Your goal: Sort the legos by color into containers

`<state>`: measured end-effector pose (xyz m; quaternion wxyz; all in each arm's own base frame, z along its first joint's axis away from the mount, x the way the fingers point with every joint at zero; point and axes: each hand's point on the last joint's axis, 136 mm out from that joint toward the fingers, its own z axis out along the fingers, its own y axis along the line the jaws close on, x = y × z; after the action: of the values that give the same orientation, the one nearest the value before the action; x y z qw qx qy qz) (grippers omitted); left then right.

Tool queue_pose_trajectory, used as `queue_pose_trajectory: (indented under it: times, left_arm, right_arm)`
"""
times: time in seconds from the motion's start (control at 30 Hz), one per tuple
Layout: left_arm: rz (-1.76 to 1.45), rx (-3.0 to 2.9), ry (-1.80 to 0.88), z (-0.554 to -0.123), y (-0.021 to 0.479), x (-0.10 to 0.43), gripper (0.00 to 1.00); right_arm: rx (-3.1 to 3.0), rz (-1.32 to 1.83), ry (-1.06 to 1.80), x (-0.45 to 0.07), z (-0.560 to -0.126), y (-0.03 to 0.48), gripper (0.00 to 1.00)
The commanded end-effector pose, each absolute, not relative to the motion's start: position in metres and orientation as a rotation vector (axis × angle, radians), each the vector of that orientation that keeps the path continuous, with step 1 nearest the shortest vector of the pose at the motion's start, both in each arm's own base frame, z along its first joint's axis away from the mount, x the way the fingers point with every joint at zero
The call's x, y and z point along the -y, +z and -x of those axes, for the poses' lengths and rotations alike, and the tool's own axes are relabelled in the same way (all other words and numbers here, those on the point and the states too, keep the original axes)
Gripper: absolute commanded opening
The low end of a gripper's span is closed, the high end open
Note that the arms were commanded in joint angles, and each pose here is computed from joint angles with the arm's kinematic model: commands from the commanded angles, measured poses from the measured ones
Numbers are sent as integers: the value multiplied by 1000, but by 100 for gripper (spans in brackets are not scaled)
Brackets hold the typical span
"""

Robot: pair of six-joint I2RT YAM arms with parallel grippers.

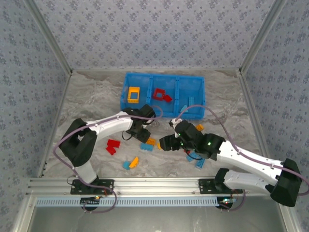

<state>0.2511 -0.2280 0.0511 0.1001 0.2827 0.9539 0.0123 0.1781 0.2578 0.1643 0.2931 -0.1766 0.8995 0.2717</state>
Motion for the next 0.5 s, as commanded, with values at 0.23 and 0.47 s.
queue_pose_trajectory:
  times: [0.23,0.47]
  left_arm:
    - [-912,-2801,-27,-260,44,246,61]
    - [-899,-2805,-31,-269,38,252,38]
  right_arm:
    - [-2347,446,803,-262,-172,180,73]
    - [-2319,494,871,-271,-162,184,73]
